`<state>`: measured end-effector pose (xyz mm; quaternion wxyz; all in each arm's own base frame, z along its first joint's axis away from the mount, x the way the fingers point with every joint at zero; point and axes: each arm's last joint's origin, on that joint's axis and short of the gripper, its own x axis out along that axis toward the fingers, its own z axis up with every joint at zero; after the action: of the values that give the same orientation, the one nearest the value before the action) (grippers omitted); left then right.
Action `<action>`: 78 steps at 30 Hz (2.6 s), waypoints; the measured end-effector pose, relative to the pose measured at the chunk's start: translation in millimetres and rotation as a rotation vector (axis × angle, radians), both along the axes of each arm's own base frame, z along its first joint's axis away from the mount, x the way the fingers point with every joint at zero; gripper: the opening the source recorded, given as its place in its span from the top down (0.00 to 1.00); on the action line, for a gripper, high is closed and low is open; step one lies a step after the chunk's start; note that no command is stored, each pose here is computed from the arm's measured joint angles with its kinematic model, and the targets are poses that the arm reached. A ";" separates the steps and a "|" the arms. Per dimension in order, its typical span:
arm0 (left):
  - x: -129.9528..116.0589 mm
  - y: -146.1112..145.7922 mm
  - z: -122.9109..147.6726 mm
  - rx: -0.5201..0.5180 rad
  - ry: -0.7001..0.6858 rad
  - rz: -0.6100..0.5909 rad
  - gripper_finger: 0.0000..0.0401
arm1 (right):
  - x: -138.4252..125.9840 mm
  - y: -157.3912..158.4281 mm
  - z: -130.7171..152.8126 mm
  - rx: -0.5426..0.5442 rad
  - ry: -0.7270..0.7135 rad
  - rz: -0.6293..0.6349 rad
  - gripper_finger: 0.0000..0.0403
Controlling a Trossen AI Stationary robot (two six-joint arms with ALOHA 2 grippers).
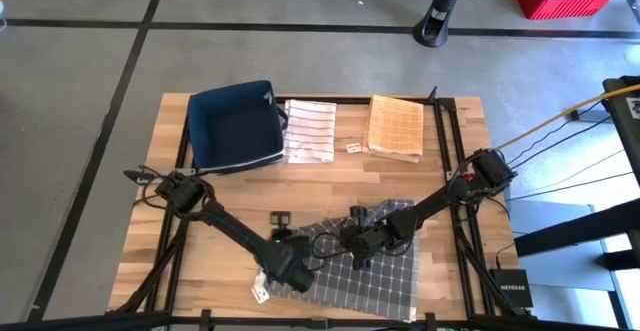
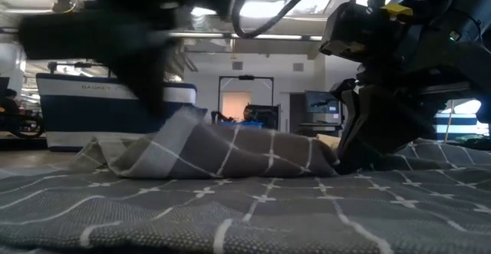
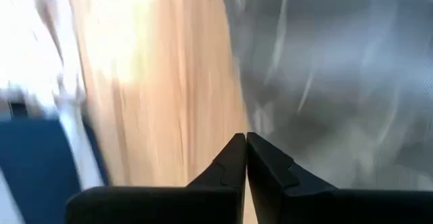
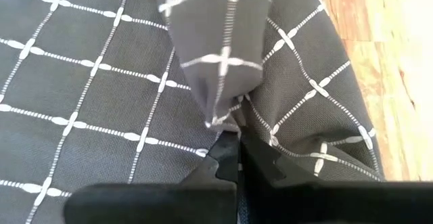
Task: Fold towel
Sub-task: Fold the gray towel
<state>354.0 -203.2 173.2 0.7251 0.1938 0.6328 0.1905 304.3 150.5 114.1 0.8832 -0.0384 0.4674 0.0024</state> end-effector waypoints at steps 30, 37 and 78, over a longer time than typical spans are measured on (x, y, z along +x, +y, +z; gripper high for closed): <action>6.5 24.5 -7.1 -0.339 0.068 0.148 0.99 | -0.2 -0.1 -0.2 -0.006 0.002 0.006 0.99; -21.3 -3.8 12.4 -0.290 0.120 0.160 0.99 | -0.3 -0.2 -0.1 -0.008 0.002 0.007 0.99; -49.7 -17.8 89.6 0.010 -0.568 0.086 0.99 | 28.9 -189.2 87.0 -0.047 -0.138 -0.564 0.58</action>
<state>304.3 -221.0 262.8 0.8635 0.1093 0.4110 0.2710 333.2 -38.8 201.1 0.8776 0.0725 0.3983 -0.2567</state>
